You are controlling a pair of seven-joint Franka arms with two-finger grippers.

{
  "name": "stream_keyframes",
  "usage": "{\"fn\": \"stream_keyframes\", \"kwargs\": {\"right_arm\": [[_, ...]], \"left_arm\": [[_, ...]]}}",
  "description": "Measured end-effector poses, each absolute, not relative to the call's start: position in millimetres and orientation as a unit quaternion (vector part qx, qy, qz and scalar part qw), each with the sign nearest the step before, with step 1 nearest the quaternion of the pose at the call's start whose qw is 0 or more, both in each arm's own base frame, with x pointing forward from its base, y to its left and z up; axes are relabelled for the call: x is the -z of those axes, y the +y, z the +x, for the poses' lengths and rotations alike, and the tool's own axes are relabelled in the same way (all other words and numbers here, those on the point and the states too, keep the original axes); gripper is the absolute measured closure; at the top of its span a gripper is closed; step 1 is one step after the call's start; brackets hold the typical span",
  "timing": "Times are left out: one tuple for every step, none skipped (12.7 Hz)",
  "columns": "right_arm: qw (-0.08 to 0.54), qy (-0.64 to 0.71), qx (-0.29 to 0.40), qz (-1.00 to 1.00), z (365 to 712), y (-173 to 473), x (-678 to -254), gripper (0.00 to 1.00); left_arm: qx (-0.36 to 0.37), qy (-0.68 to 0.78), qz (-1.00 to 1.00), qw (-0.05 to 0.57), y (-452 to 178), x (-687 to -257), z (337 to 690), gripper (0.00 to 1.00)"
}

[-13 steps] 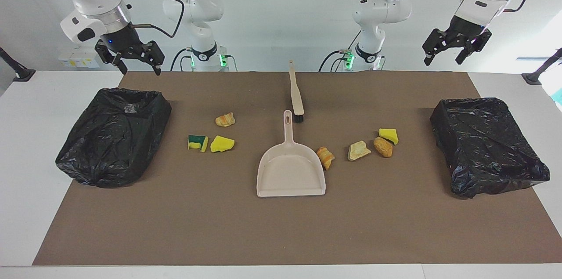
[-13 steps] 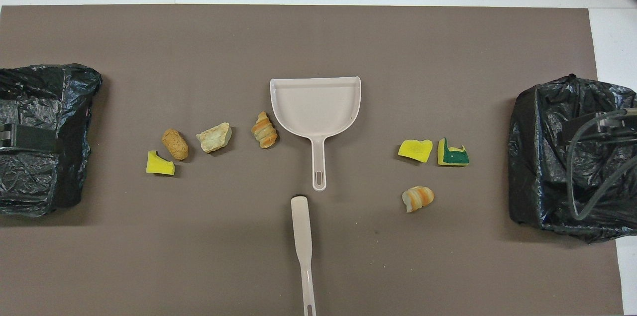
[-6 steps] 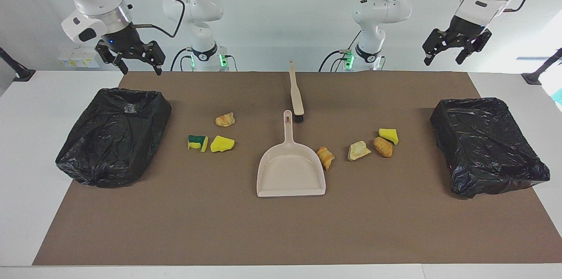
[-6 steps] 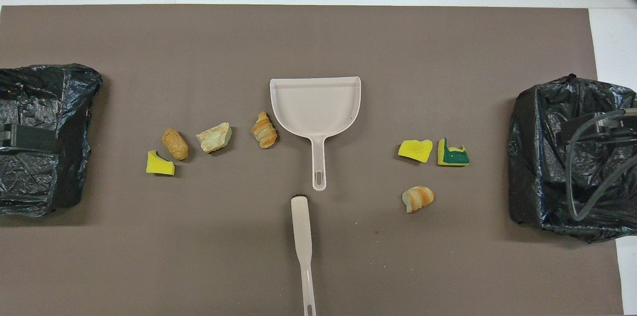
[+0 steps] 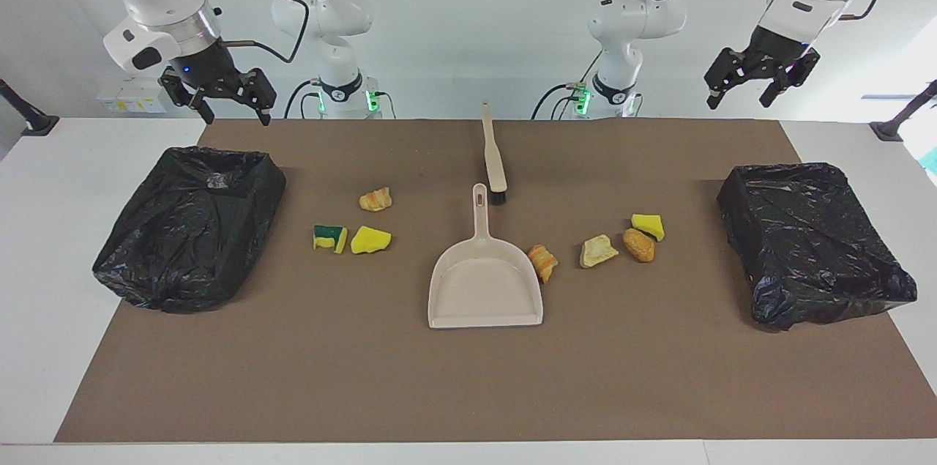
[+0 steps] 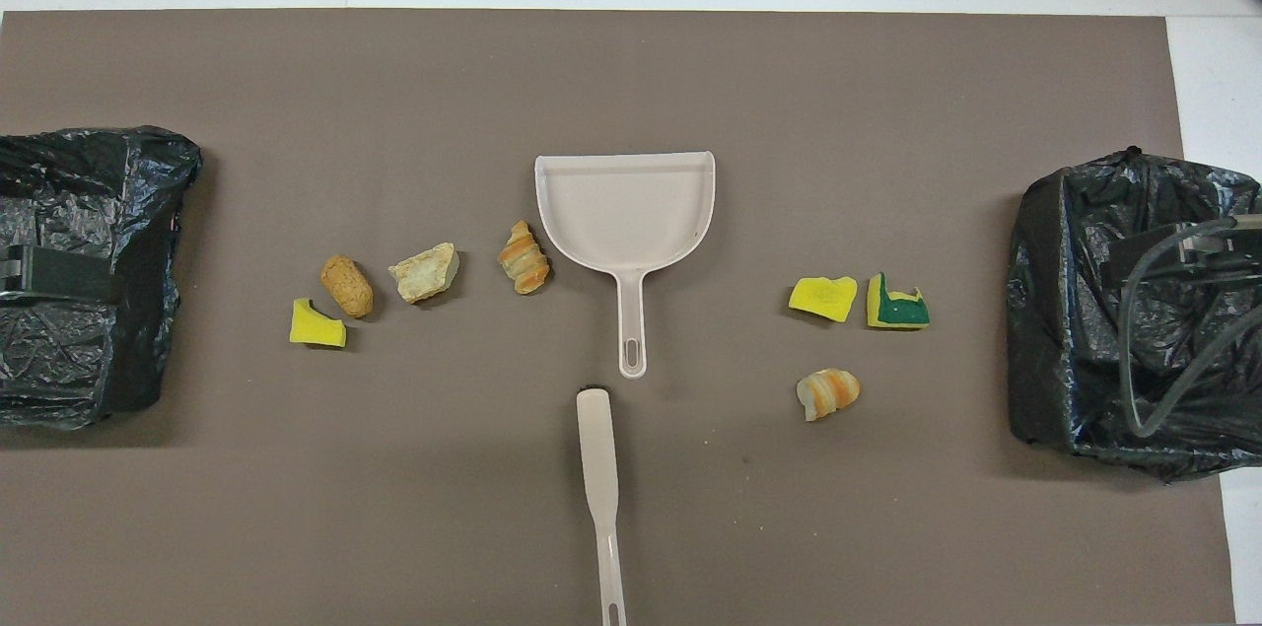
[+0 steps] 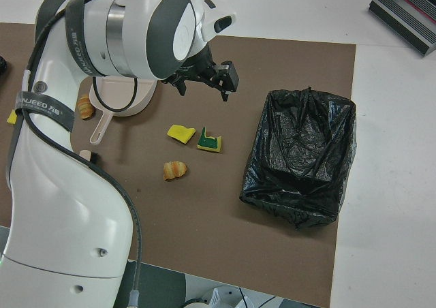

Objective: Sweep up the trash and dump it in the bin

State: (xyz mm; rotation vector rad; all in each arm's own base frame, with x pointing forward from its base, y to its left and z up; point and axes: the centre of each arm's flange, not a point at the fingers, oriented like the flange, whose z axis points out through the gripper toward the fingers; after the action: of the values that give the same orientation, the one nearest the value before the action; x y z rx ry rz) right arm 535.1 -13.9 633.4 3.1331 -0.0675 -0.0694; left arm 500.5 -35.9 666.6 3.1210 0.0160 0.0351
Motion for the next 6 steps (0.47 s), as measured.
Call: {"fn": "stream_keyframes", "kwargs": {"right_arm": [[0.004,-0.018,0.009,1.000,539,-10,-633,0.00],[0.004,-0.012,-0.001,1.000,542,-4,-630,0.00],[0.004,-0.003,-0.004,1.000,543,4,-624,0.00],[0.004,0.013,-0.005,1.000,545,15,-618,0.00],[0.004,0.033,-0.011,0.999,547,25,-611,0.00],[0.004,0.050,-0.017,0.999,549,35,-604,0.00]], "left_arm": [[-0.011,0.005,1.000,0.010,-36,-667,500,0.00],[-0.011,0.005,1.000,0.010,-36,-667,500,0.00],[-0.011,0.005,1.000,0.010,-36,-667,500,0.00],[-0.011,0.005,1.000,0.010,-36,-667,500,0.00],[-0.011,0.005,1.000,0.010,-36,-667,500,0.00],[-0.011,0.005,1.000,0.010,-36,-667,500,0.00]]}}
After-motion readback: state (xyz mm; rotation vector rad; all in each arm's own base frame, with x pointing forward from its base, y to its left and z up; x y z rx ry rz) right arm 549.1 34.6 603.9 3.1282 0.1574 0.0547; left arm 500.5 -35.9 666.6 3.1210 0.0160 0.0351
